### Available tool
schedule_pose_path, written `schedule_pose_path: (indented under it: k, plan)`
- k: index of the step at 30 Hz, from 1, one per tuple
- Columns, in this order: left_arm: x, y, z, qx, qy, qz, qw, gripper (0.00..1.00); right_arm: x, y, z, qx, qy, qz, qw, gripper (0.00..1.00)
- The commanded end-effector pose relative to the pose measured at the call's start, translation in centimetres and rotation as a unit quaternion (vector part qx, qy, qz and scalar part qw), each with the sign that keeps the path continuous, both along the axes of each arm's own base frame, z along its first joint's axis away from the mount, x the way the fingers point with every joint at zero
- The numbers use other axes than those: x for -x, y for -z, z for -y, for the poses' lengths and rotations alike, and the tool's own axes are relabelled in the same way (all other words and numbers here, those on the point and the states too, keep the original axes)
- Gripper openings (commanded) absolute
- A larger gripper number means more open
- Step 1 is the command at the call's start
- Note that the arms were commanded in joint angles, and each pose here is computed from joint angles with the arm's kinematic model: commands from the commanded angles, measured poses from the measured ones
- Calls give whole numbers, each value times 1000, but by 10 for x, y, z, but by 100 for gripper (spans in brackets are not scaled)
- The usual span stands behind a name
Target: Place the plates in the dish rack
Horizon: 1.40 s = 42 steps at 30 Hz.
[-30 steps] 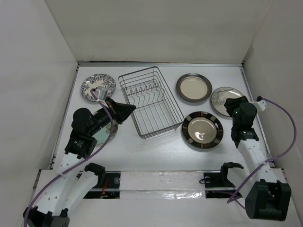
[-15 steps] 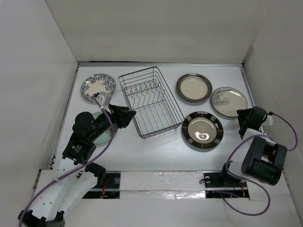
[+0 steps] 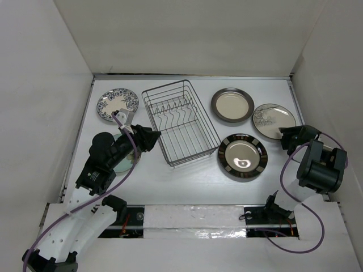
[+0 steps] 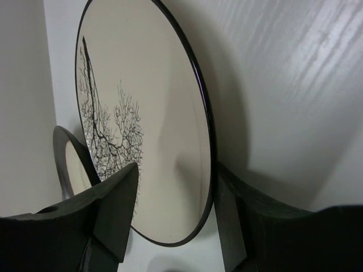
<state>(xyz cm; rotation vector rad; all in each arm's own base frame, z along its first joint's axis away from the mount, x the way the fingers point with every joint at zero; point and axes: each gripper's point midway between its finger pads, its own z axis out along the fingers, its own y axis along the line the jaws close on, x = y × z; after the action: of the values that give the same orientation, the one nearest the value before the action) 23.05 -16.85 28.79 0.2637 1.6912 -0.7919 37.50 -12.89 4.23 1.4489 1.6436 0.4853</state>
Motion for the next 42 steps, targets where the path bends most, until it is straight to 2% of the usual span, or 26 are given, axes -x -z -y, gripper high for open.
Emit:
schedule_pose_path:
  k: [1,5,8,11,12,13,19,23,24,26,27,30,31,32,34,36,42]
  plan:
    - [-3,-21,-4,3,-14,30,999,44,-20,-12,2,-13,-13,30,999,59]
    - [-2,-24,-8,5,-22,38,999,43,-29,-9,2,-33,-15,33,999,48]
    - [-4,-24,-11,3,-33,37,999,43,-30,-11,4,-30,-11,41,999,34]
    - [-2,-25,-11,5,-30,41,999,43,-27,-12,4,-25,-6,46,999,15]
    - [-3,-26,-11,6,-33,42,999,43,-25,-12,5,-22,-1,44,999,4]
    - [-4,-24,-11,4,-34,39,999,43,-20,-15,5,-16,5,46,999,0]
    - [-6,-22,-10,3,-33,35,999,43,3,-47,23,39,66,56,995,0]
    - [-6,-19,-7,1,-26,30,999,43,22,-100,30,115,108,77,984,0]
    - [-6,-19,-7,1,-26,30,999,43,24,-135,27,138,110,113,978,0]
    - [-8,-20,-8,2,-31,32,999,43,31,-166,24,178,111,130,969,0]
    - [-9,-19,-8,1,-33,29,999,43,36,-197,18,200,108,161,960,0]
    - [-9,-16,-5,-1,-24,23,999,43,28,-265,-21,262,45,223,938,0]
    - [-9,-17,-6,-2,-26,25,999,43,26,-300,-36,279,26,258,925,0]
    - [-9,-18,-7,-1,-29,27,999,43,19,-315,-67,301,-29,273,913,0]
    - [-11,-18,-10,-2,-39,27,999,44,6,-352,-99,326,-79,291,896,0]
    - [-11,-15,-10,-4,-39,24,999,44,-7,-365,-149,357,-147,291,875,0]
    - [-12,-22,-23,-2,-73,37,997,45,-45,-389,-246,423,-225,264,837,0]
